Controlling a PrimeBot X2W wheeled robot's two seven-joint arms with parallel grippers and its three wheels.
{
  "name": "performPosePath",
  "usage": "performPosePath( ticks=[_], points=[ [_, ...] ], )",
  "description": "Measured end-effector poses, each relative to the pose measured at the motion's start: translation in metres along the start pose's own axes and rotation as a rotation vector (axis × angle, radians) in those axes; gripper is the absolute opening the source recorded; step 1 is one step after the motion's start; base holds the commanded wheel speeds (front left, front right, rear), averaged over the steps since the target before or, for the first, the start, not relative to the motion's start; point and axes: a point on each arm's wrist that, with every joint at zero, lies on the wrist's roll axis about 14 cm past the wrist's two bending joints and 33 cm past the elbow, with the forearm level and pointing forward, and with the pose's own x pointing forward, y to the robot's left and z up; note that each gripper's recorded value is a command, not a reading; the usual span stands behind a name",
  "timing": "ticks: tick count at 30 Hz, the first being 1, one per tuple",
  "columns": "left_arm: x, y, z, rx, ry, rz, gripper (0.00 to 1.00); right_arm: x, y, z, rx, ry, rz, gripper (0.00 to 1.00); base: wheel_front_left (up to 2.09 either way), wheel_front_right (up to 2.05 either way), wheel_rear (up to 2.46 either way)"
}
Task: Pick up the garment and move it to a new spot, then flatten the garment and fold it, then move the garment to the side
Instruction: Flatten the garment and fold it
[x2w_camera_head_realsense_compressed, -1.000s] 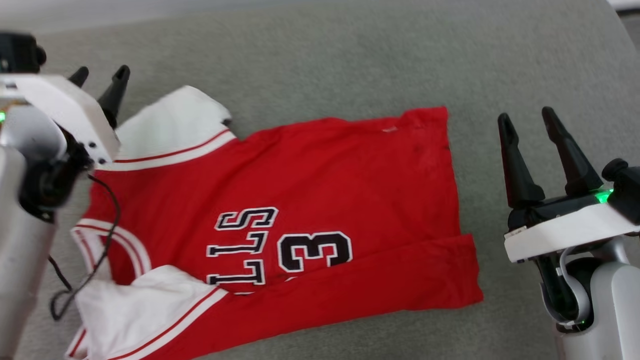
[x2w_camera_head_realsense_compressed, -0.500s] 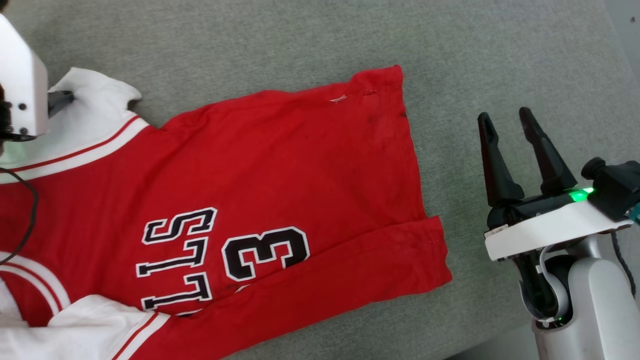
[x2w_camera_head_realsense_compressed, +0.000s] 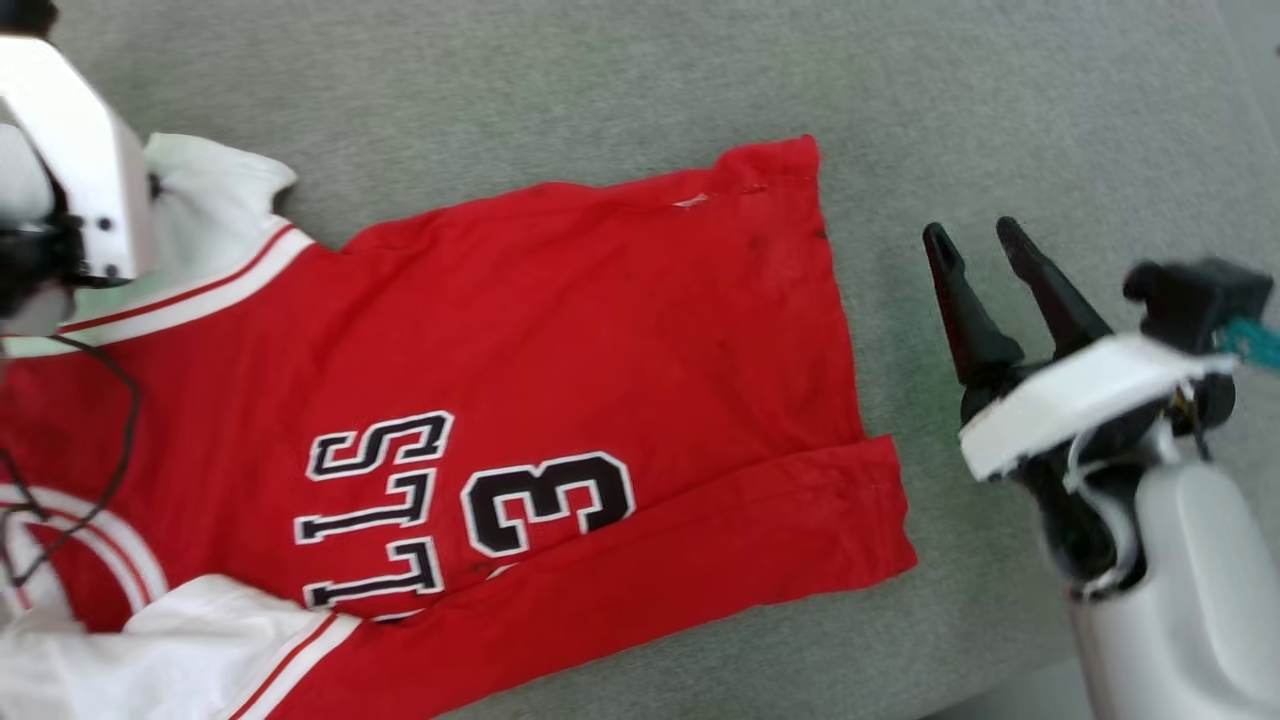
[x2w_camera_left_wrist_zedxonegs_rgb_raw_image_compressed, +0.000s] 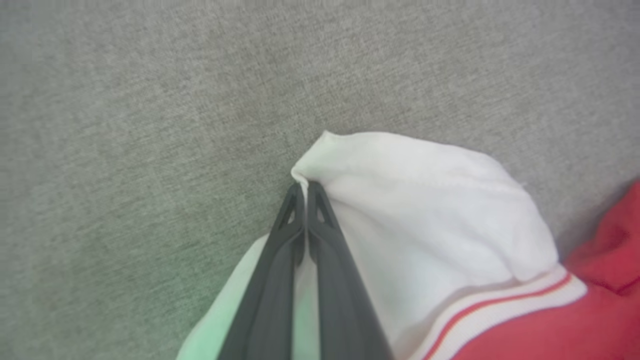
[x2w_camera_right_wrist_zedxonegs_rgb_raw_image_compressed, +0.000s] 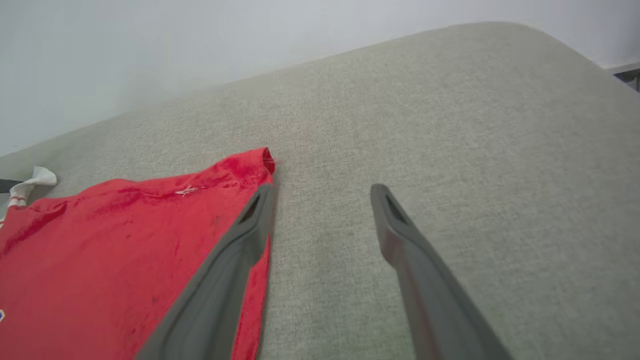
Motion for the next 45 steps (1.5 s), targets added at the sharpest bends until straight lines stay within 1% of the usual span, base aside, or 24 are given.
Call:
performPosePath(
  ticks=[4, 6, 9, 12, 14, 21, 22, 23, 24, 25, 29, 32, 34, 36, 41, 45],
  points=[
    [-0.013, -0.005, 0.005, 0.005, -0.073, -0.006, 0.00, 0.019, 0.001, -0.014, 0.000, 0.152, 0.030, 1.00, 0.00, 0.00, 0.00],
    [-0.023, -0.004, 0.008, 0.013, -0.103, 0.004, 0.00, 0.029, 0.007, -0.022, 0.001, 0.228, 0.055, 1.00, 0.00, 0.00, 0.00],
    [-0.041, 0.006, 0.019, 0.024, -0.162, 0.041, 0.00, 0.045, 0.020, -0.028, -0.017, 0.315, 0.097, 1.00, 0.00, 0.00, 0.00],
    [-0.050, 0.009, 0.018, 0.030, -0.190, 0.050, 0.00, 0.062, 0.035, -0.032, -0.035, 0.384, 0.135, 1.00, 0.00, 0.00, 0.00],
    [-0.056, 0.013, 0.021, 0.035, -0.219, 0.063, 0.00, 0.072, 0.040, -0.034, -0.050, 0.423, 0.145, 1.00, 0.00, 0.00, 0.00],
    [-0.062, 0.016, 0.019, 0.028, -0.269, 0.061, 0.00, 0.086, 0.051, -0.063, -0.108, 0.649, 0.160, 1.00, 0.00, 0.00, 0.00],
    [-0.063, 0.015, 0.019, 0.021, -0.278, 0.054, 0.00, 0.086, 0.051, -0.064, -0.112, 0.674, 0.158, 0.89, 0.00, 0.00, 0.00],
    [-0.064, 0.015, 0.020, 0.012, -0.286, 0.046, 0.00, 0.087, 0.050, -0.065, -0.120, 0.690, 0.156, 0.44, 0.00, 0.00, 0.00],
    [-0.065, 0.015, 0.020, 0.007, -0.292, 0.043, 0.00, 0.087, 0.051, -0.065, -0.121, 0.703, 0.155, 0.04, 0.00, 0.00, 0.00],
    [-0.068, 0.016, 0.020, -0.012, -0.313, 0.040, 0.00, 0.088, 0.051, -0.063, -0.135, 0.713, 0.151, 0.00, 0.00, 0.00, 0.00],
    [-0.078, 0.022, 0.019, -0.035, -0.363, 0.056, 0.00, 0.089, 0.060, -0.049, -0.144, 0.651, 0.172, 0.00, 0.00, 0.00, 0.00],
    [-0.092, 0.022, 0.018, -0.055, -0.414, 0.061, 0.00, 0.086, 0.068, -0.028, -0.151, 0.567, 0.197, 0.00, 0.00, 0.00, 0.00],
    [-0.103, 0.023, 0.016, -0.085, -0.463, 0.061, 0.00, 0.081, 0.069, -0.015, -0.165, 0.514, 0.207, 0.00, 0.00, 0.00, 0.00],
    [-0.116, 0.024, 0.011, -0.105, -0.514, 0.075, 0.00, 0.069, 0.070, -0.011, -0.163, 0.487, 0.217, 0.00, 0.00, 0.00, 0.00],
    [-0.138, 0.018, -0.027, -0.187, -0.583, 0.087, 0.00, 0.034, 0.064, -0.010, -0.149, 0.437, 0.224, 0.00, 0.00, 0.00, 0.00],
    [-0.150, 0.011, -0.072, -0.276, -0.591, 0.098, 0.00, 0.000, 0.056, -0.030, -0.117, 0.464, 0.215, 0.00, 0.00, 0.00, 0.00]
  ],
)
